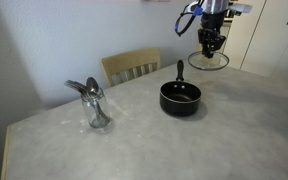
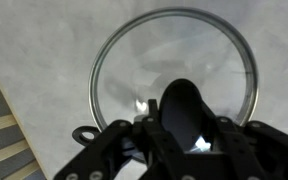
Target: Pick up the lid and close the pot
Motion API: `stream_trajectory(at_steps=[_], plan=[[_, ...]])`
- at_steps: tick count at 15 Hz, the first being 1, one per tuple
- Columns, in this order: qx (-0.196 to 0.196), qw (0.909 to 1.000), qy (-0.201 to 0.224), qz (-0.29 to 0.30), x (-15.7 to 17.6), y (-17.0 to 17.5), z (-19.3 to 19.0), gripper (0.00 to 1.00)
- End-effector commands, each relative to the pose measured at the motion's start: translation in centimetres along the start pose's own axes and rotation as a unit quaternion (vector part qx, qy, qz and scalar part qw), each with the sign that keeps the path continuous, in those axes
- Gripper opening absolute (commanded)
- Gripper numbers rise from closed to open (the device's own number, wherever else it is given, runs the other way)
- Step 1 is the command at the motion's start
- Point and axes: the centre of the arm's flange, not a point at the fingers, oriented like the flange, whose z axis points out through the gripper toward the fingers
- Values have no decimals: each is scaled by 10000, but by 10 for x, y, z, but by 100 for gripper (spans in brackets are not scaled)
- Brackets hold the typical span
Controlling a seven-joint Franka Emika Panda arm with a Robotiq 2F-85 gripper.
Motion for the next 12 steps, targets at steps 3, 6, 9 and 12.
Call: stream_trajectory(at_steps=[3, 6, 9, 12], plan=[[60, 9998, 68, 198, 45, -7, -22, 15], [167, 9984, 109, 535, 85, -24, -25, 15], [139, 9962, 213, 830, 122, -40, -23, 15], [141, 9944, 243, 1021, 145, -51, -10, 15]])
